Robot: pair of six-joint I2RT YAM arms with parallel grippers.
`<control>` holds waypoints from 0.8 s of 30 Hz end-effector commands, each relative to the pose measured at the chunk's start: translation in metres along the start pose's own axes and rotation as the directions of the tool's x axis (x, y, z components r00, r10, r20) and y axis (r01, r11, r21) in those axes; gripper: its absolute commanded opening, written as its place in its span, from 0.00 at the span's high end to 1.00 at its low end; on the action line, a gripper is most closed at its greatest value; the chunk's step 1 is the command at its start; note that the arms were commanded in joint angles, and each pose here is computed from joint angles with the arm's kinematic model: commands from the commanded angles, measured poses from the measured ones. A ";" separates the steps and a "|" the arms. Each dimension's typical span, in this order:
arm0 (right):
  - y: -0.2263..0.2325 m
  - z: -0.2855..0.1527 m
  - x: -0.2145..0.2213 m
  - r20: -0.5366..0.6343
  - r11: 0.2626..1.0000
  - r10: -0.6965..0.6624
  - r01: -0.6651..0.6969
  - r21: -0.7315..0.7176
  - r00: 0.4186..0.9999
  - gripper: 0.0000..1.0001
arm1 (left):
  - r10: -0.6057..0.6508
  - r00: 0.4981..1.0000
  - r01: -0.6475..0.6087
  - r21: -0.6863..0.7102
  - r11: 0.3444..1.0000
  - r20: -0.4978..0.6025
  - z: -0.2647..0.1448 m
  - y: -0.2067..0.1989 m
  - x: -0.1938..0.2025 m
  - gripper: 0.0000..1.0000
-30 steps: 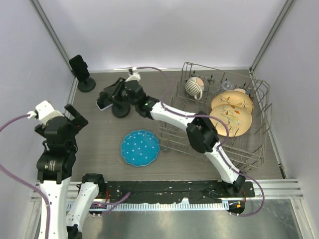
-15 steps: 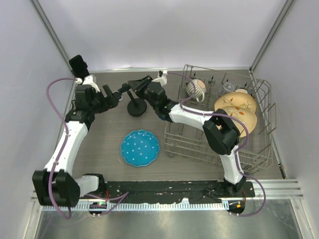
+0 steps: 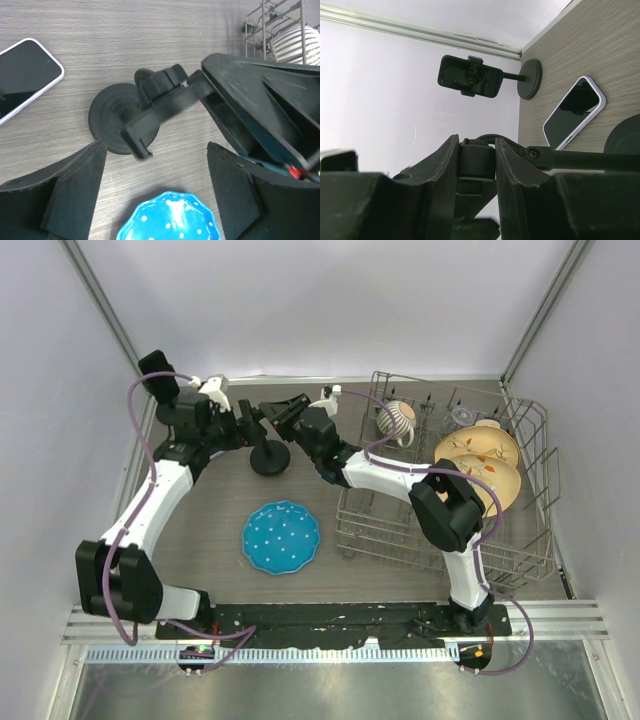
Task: Place the phone on the phone stand
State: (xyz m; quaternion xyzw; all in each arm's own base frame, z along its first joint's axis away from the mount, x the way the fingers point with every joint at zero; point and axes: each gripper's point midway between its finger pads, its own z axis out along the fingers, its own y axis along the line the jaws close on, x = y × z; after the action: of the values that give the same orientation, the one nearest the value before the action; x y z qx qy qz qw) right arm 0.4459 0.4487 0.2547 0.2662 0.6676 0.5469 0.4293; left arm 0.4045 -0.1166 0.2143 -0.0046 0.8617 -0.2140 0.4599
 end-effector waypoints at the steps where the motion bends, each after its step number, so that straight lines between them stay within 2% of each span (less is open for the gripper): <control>1: 0.023 0.006 -0.016 0.028 0.996 0.032 -0.030 -0.081 0.999 0.91 | -0.076 0.985 0.090 -0.086 0.992 0.153 -0.046 0.005 -0.015 0.11; 5: 0.018 0.005 -0.009 0.018 0.997 0.034 -0.033 -0.075 0.999 0.91 | -0.060 0.969 0.090 -0.121 0.989 0.239 -0.054 0.014 -0.020 0.13; 8: 0.020 0.002 -0.004 0.011 0.996 0.033 -0.032 -0.077 0.999 0.91 | -0.044 0.984 0.068 -0.132 0.989 0.173 -0.041 0.016 -0.015 0.23; 12: 0.020 0.000 -0.002 0.009 0.997 0.028 -0.027 -0.076 1.000 0.91 | -0.027 0.985 0.043 -0.086 0.995 0.173 -0.030 0.008 -0.023 0.35; 17: 0.018 0.000 0.002 -0.003 0.997 0.029 -0.029 -0.073 1.000 0.91 | 0.004 0.980 0.017 -0.102 0.995 0.198 -0.025 0.011 -0.035 0.31; 19: 0.018 -0.001 0.005 -0.009 0.997 0.026 -0.027 -0.074 1.000 0.91 | 0.023 0.981 0.001 -0.121 0.993 0.194 -0.020 0.014 -0.040 0.34; 23: 0.020 -0.004 0.005 -0.012 0.997 0.015 -0.016 -0.073 1.000 0.91 | 0.064 0.980 -0.040 -0.130 0.991 0.191 -0.016 0.015 -0.048 0.49; 24: 0.020 -0.004 0.005 -0.011 0.997 0.012 -0.013 -0.073 1.000 0.90 | 0.076 0.978 -0.049 -0.136 0.989 0.195 -0.016 0.015 -0.052 0.59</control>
State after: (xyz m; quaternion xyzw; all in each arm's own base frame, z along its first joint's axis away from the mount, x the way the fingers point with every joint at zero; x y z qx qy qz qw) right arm 0.4406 0.4534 0.2465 0.2578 0.6816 0.5413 0.4195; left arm 0.4051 -0.0910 0.2232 -0.0538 0.8489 -0.1588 0.5012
